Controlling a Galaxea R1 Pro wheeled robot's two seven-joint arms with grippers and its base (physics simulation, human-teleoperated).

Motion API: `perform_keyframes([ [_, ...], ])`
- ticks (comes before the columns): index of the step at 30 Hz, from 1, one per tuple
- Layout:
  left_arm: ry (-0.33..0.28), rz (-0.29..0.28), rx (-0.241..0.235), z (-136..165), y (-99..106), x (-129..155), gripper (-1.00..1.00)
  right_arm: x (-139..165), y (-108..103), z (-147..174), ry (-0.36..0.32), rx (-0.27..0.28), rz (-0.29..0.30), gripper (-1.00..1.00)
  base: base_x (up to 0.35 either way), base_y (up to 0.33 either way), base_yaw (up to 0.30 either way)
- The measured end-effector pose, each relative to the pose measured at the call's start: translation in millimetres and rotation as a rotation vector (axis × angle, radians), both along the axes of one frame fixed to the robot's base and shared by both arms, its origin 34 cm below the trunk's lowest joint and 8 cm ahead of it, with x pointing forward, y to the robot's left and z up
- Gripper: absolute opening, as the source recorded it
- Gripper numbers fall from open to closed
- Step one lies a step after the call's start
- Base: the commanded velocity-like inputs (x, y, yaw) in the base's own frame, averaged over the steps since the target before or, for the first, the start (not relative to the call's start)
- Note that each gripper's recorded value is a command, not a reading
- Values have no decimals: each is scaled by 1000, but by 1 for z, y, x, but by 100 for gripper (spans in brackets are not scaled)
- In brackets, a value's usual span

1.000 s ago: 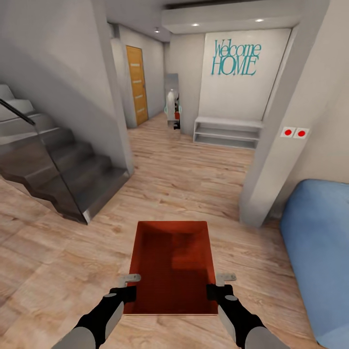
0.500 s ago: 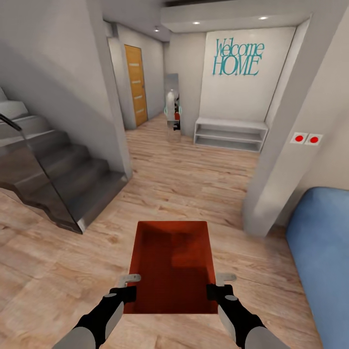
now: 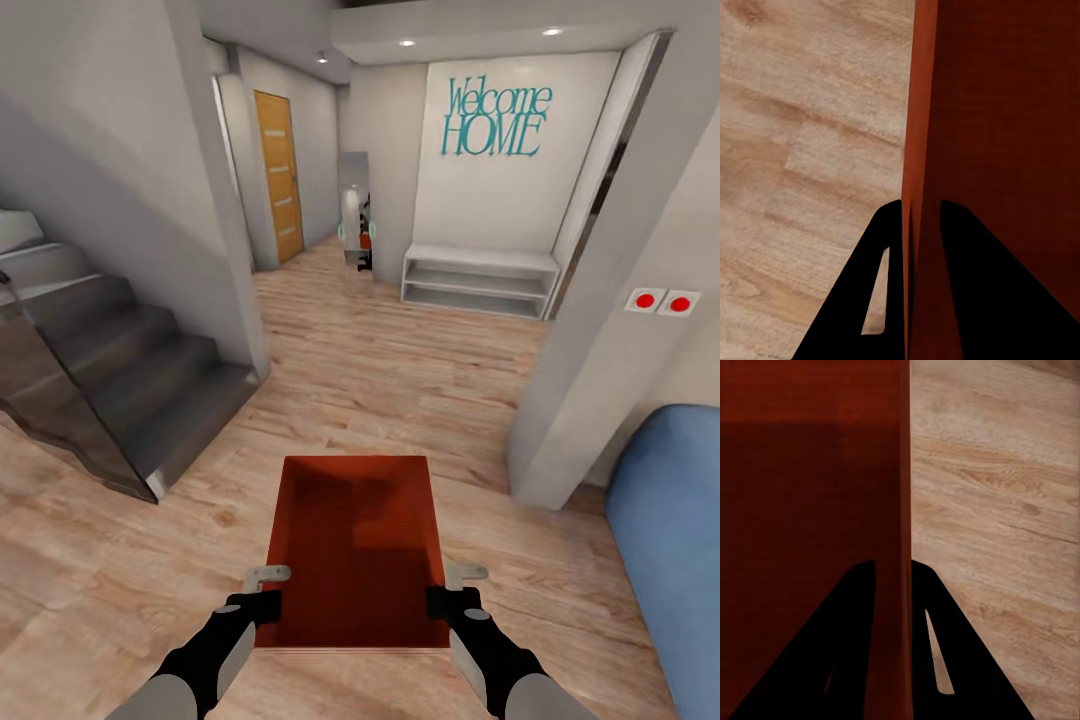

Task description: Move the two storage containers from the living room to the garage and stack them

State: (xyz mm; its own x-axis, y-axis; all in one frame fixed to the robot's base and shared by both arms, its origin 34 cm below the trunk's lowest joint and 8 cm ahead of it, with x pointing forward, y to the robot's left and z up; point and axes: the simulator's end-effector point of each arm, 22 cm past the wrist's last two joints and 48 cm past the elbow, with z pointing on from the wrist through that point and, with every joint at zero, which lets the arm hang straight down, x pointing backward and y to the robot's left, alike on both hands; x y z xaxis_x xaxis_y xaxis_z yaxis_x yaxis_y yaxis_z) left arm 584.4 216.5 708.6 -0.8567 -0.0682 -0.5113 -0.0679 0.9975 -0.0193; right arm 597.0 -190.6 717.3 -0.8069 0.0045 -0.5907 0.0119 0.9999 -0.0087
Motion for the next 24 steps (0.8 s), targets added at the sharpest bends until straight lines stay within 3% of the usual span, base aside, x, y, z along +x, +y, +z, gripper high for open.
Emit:
perform_keyframes([
  [24, 0, 0, 0, 0, 0, 0, -100, 0, 0, 0, 0, 0, 0, -100, 337, 0, 0],
])
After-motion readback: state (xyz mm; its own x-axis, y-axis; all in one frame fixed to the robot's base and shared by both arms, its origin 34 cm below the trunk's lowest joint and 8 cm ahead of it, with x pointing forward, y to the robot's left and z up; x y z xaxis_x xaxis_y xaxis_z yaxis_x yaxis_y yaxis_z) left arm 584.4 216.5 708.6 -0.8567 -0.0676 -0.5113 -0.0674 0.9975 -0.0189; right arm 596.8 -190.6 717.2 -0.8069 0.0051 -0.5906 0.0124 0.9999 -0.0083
